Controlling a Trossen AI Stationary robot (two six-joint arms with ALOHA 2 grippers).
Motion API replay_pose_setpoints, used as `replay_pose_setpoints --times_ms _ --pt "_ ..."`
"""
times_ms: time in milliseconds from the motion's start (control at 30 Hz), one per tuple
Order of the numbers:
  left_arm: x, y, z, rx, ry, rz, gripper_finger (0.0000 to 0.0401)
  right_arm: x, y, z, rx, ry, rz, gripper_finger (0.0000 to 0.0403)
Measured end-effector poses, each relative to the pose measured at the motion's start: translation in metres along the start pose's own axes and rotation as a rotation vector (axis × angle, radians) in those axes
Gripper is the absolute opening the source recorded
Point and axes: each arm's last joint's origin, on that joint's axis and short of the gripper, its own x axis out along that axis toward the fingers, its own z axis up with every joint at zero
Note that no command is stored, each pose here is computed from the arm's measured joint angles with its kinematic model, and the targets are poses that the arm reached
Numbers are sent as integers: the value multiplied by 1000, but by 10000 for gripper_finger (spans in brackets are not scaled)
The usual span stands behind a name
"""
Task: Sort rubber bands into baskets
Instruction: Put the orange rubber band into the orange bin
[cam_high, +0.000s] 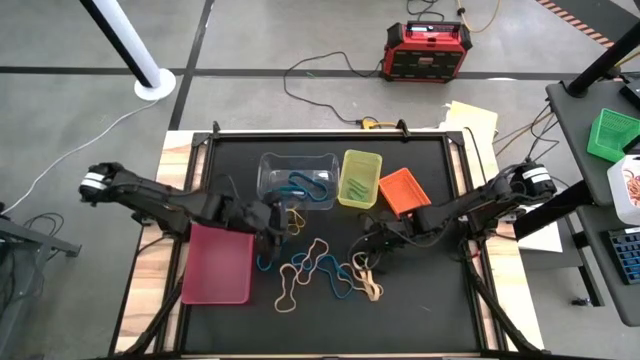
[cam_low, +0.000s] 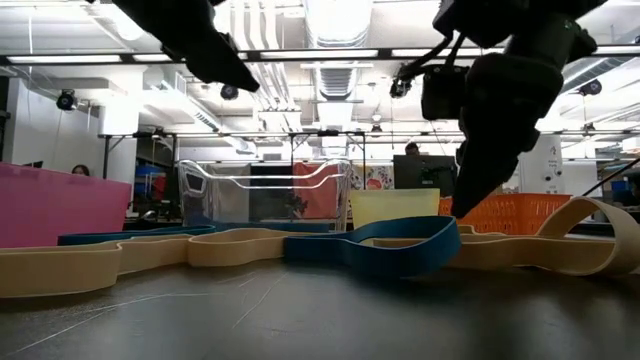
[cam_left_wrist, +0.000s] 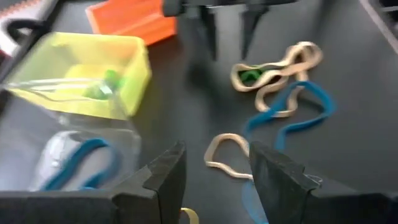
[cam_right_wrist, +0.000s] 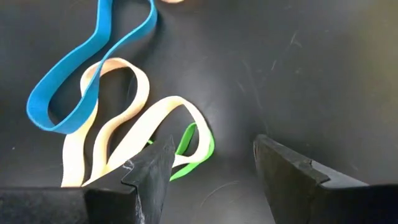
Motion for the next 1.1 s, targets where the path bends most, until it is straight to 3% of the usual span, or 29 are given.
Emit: replay_pose_setpoints --times_ms 333,700,833,1033,1100 --pt "29 -51 -19 -84 70 12 158 8 -1 -11 -7 -9 17 215" --pt "76 -67 -42 -177 139 30 158 36 -2 -14 -27 28 -15 210" --pt "88 -71 -47 -197 141 33 158 31 -1 -11 -55 14 -22 166" --pt "96 -71 -54 -219 152 82 158 28 2 -6 -125 -6 -10 29" --pt "98 -71 -56 -223 159 86 158 23 4 -4 -124 -3 5 19"
